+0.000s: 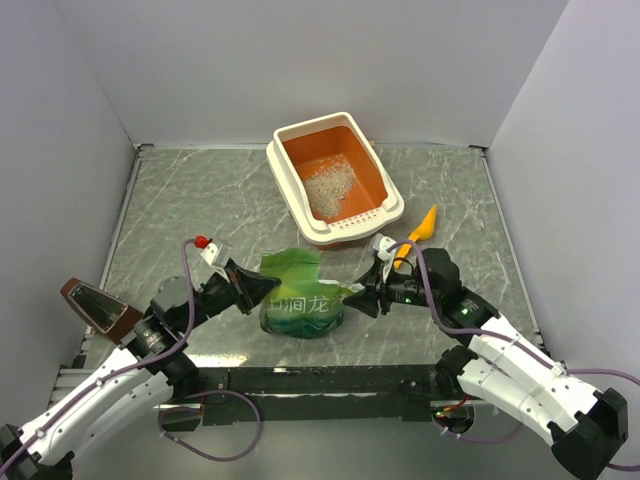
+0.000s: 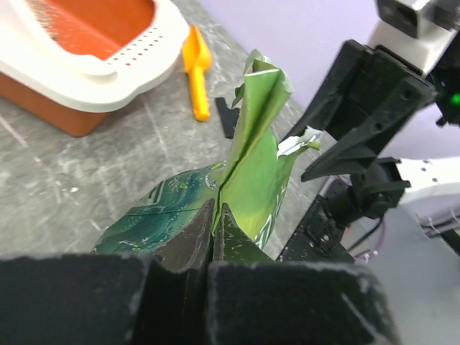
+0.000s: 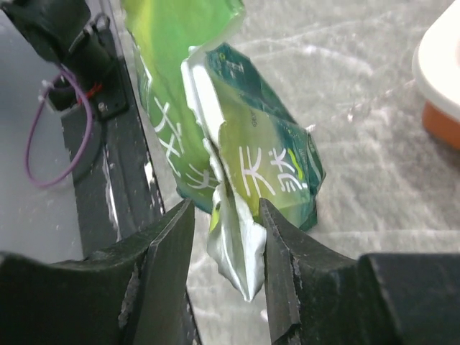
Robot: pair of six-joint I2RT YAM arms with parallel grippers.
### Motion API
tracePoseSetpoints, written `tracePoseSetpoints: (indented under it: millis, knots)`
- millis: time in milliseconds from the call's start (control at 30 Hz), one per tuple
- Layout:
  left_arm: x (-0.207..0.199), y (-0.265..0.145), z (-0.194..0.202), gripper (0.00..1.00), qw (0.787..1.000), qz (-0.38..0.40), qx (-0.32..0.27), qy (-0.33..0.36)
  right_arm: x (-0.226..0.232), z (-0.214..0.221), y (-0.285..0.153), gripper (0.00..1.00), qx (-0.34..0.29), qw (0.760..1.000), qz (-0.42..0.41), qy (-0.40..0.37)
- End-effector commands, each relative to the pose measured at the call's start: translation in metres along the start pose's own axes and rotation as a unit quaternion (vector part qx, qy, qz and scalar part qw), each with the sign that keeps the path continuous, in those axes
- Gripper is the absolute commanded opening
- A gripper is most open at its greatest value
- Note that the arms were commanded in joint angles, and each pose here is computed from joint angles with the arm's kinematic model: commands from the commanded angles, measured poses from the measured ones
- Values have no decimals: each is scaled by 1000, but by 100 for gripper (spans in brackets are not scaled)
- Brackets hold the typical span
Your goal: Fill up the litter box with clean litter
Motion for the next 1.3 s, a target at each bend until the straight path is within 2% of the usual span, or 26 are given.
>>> tracePoseSetpoints:
  millis: [0, 167, 367, 567, 833, 967, 1067, 1133, 1267]
  knots:
    - [-15, -6, -32, 1, 997, -17, -77, 20, 2, -20, 7, 49, -110, 993, -22, -38]
    - [-16, -8, -33, 1, 997, -15, -75, 24, -1, -10, 17, 48, -131, 990, -40, -40]
    - [-17, -11, -31, 1, 997, -7, -71, 24, -3, -3, 22, 47, -184, 981, -41, -54]
    - [-19, -13, -29, 1, 998, 7, -66, 22, -1, -4, 22, 42, -222, 971, -52, -65]
    - [-21, -13, -27, 1, 997, 23, -68, 16, -1, 7, 22, 28, -246, 966, -60, -49]
    - [-21, -12, -26, 1, 998, 23, -61, 12, -1, 8, 22, 25, -250, 965, -62, -50]
    - [-22, -13, -27, 1, 998, 27, -62, 11, -1, 12, 22, 14, -252, 964, -63, -49]
    - [-23, -13, -27, 1, 998, 27, -59, 11, -1, 13, 23, 1, -256, 964, -64, -46]
    - [-23, -14, -27, 1, 999, 10, -47, -6, -1, 8, 20, 0, -249, 964, -88, -18]
Point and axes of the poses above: each gripper's point midway between its finger pads, its own y axis out along the fingers, its own x axis along the line the jaws close on, z = x × y, the point moved 10 cm from there along -y, back along the fingers, and after that the axes turned 10 degrees about -y, right-handed, at the moved point
